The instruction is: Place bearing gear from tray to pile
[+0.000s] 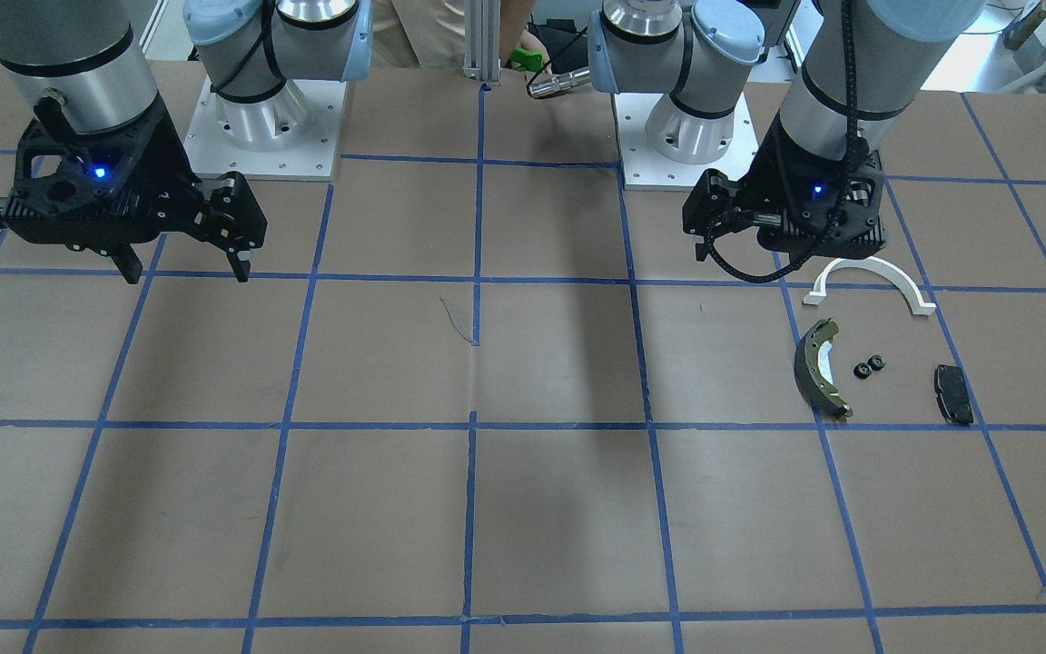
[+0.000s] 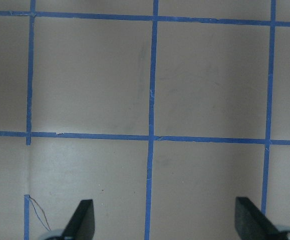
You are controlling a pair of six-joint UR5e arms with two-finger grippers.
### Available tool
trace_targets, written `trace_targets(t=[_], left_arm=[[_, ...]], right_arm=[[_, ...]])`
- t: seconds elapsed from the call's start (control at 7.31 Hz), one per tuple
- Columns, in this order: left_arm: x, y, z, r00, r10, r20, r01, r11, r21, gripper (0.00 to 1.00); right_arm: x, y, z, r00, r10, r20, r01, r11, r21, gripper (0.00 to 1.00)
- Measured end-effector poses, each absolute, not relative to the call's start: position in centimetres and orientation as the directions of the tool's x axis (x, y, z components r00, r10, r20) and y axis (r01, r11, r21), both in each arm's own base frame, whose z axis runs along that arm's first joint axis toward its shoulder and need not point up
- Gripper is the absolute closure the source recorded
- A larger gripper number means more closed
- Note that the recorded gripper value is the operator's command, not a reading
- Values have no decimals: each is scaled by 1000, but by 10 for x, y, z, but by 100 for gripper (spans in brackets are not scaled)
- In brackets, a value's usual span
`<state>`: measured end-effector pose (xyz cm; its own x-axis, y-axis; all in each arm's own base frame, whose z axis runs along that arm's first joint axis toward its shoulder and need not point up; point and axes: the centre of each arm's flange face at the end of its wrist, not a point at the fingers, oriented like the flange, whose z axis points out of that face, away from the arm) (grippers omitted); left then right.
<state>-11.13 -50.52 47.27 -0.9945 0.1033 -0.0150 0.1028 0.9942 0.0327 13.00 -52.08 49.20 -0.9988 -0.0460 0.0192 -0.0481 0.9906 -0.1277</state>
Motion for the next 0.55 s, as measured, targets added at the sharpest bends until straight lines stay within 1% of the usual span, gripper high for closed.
trace_targets(t=[0.55], left_arm=[[-108, -502, 470, -996, 93, -15, 92, 994, 52, 0]], right_arm=[[129, -521, 492, -999, -44, 22, -46, 991, -128, 0]])
